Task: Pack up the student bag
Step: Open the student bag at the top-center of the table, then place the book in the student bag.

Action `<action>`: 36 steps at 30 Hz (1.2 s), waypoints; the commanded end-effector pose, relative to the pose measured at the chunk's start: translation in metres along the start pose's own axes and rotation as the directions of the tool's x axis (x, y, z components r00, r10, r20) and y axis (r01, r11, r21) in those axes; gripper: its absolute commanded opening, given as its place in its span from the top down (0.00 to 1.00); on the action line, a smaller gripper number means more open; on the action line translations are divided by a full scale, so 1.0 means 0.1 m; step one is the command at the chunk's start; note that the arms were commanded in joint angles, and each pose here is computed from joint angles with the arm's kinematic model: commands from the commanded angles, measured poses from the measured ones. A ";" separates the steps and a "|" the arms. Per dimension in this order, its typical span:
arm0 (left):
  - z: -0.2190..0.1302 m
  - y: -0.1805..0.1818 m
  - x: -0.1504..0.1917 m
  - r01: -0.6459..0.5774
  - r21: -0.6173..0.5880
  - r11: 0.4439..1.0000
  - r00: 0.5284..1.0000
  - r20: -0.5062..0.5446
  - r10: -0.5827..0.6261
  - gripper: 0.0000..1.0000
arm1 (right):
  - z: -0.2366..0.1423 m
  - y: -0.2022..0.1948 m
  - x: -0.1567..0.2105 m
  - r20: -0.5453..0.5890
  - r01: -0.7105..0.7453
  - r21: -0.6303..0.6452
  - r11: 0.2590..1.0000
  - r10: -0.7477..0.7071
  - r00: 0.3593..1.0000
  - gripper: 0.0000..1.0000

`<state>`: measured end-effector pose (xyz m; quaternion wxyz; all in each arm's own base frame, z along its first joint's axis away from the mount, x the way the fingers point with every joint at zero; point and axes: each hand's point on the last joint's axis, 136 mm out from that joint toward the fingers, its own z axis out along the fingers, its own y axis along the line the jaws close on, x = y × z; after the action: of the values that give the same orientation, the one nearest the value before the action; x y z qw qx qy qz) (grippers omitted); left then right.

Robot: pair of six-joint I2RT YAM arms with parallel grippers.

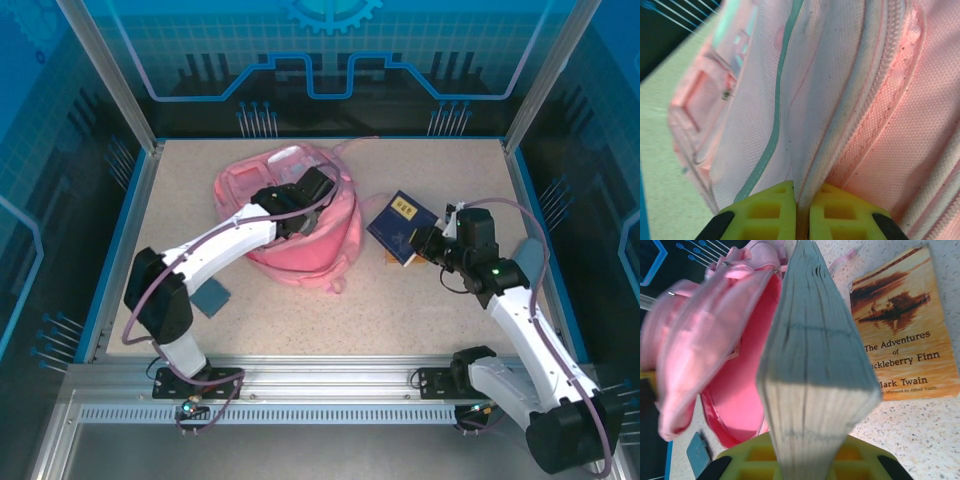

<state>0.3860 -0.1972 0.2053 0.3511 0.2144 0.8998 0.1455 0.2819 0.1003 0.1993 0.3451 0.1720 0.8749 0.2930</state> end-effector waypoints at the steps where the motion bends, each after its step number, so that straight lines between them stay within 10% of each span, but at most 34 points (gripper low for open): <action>1: -0.28 0.40 -0.46 0.175 -0.112 0.978 0.972 0.177 -0.153 0.95 | -0.06 0.03 -0.05 0.020 0.036 -0.017 0.999 -0.036 0.999 0.93; 16: -0.77 0.35 -1.00 0.298 0.106 0.949 0.895 0.314 -0.317 0.96 | 0.52 1.07 0.36 -0.214 -0.110 -0.460 0.881 0.010 0.977 0.92; 36: -0.90 0.29 -1.06 0.346 0.209 0.915 0.867 0.300 -0.397 1.00 | 2.03 1.49 0.40 -0.061 -0.270 -0.262 0.926 0.263 0.963 0.92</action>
<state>0.3975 -0.2275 0.2708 0.4193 0.1317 0.8978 0.0289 0.3900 0.3101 0.1444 0.2789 0.2032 0.8250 0.4476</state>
